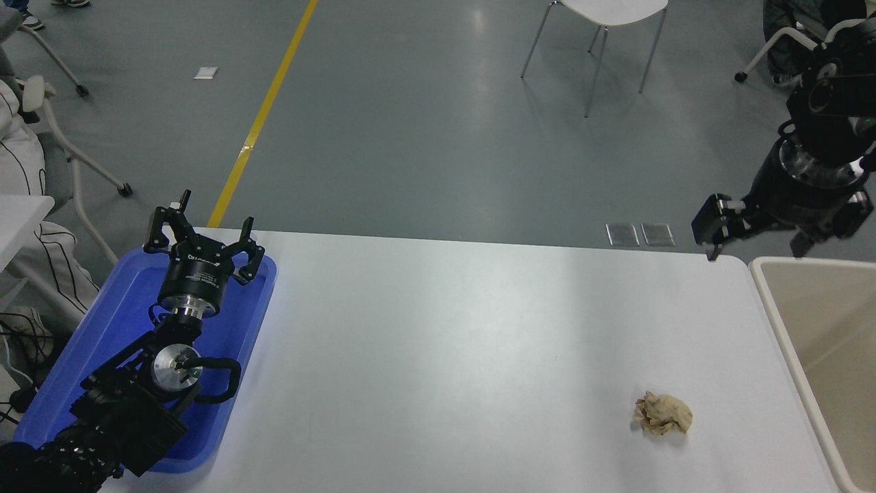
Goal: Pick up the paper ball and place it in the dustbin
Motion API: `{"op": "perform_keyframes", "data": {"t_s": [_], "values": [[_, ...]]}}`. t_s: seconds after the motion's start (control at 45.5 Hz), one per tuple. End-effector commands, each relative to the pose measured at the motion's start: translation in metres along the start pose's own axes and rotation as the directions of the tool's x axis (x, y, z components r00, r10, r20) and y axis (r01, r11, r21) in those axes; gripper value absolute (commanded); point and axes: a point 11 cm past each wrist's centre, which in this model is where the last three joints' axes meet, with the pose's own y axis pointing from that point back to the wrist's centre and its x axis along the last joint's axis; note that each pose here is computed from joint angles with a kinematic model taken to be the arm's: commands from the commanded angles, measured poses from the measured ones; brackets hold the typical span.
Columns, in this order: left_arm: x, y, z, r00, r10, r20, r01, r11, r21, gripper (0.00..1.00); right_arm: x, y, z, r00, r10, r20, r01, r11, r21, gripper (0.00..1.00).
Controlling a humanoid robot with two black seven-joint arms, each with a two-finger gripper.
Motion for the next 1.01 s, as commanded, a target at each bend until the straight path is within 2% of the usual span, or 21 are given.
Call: {"op": "perform_keyframes", "data": {"t_s": [0.0,0.176,0.264,0.44,0.769,0.989], "values": [[0.000,0.000,0.000,1.000,0.000,0.000,0.000,1.000,0.000,1.00,-0.029,-0.053,-0.009,0.991,-0.134,-0.001,0.134,0.989,0.061,0.99],[0.000,0.000,0.000,1.000,0.000,0.000,0.000,1.000,0.000,1.00,-0.054,-0.090,-0.015,0.974,-0.228,-0.005,0.228,0.969,0.096,0.98],[0.000,0.000,0.000,1.000,0.000,0.000,0.000,1.000,0.000,1.00,-0.059,-0.110,-0.015,0.983,-0.181,-0.018,0.182,0.980,0.077,0.89],[0.000,0.000,0.000,1.000,0.000,0.000,0.000,1.000,0.000,1.00,-0.066,-0.139,-0.023,0.993,-0.107,-0.053,0.111,0.991,0.078,0.89],[0.000,0.000,0.000,1.000,-0.001,0.000,0.001,1.000,-0.001,1.00,-0.100,-0.192,-0.040,0.993,-0.078,-0.093,0.088,0.990,0.113,0.89],[0.000,0.000,0.000,1.000,-0.001,0.000,0.001,1.000,-0.001,1.00,-0.102,-0.212,-0.041,0.998,-0.021,-0.055,0.027,0.993,0.112,0.88]]}}
